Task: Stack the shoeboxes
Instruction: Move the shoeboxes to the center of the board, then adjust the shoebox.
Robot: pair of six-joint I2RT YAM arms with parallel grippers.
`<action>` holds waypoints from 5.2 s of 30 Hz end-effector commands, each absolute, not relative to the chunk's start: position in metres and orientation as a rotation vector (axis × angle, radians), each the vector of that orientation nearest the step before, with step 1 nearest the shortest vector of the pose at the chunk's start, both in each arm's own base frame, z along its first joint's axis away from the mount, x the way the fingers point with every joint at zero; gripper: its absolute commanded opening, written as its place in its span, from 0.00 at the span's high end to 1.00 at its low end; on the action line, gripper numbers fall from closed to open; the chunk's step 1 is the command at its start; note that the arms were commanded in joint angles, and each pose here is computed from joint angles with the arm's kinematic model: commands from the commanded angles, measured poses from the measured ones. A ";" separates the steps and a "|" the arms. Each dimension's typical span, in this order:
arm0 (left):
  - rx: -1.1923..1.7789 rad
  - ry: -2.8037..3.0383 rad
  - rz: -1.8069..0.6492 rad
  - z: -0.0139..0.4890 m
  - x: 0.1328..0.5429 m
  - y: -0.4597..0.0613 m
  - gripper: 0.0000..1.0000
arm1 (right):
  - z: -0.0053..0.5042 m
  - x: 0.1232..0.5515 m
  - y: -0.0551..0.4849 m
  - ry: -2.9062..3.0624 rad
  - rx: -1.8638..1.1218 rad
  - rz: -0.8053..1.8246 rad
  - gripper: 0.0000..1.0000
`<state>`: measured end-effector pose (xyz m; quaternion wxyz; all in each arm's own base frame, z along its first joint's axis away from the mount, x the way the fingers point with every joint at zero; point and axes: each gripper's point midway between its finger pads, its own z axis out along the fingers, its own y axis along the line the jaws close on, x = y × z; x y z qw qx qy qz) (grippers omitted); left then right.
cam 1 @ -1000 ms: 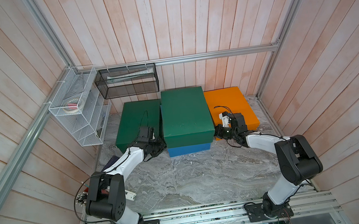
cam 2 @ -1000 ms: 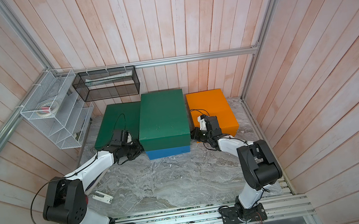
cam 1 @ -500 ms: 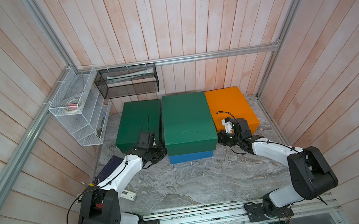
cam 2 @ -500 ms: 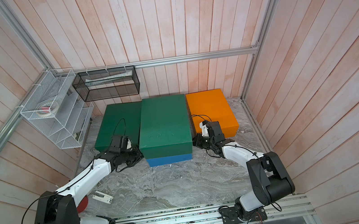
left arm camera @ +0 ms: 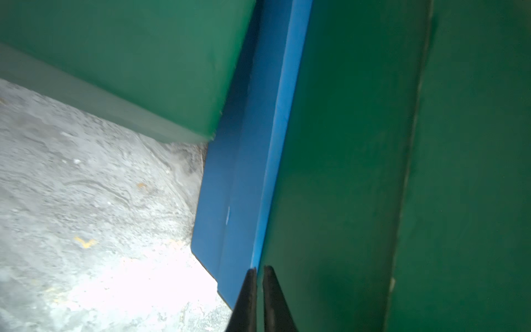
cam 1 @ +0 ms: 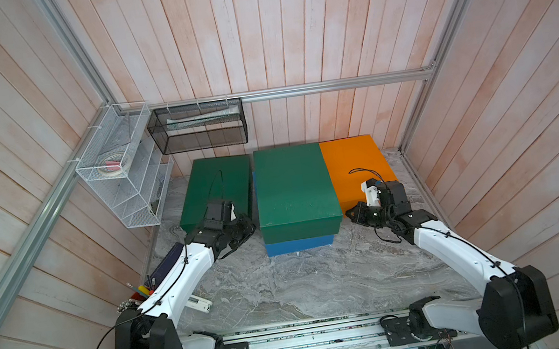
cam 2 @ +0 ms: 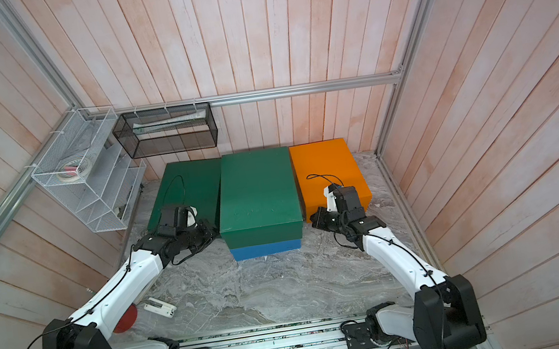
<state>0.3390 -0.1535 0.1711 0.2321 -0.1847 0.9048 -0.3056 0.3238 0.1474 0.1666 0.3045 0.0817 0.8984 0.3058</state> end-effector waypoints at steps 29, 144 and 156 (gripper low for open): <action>-0.544 2.461 -0.813 0.184 0.360 -0.141 0.89 | 0.156 0.264 0.191 2.449 0.154 1.012 1.00; -0.512 2.541 -0.887 0.132 0.444 -0.179 0.88 | 0.181 0.569 0.212 2.213 0.073 1.013 1.00; -0.505 2.570 -0.795 0.136 0.436 -0.169 0.83 | 0.195 0.576 0.192 2.196 0.087 0.989 1.00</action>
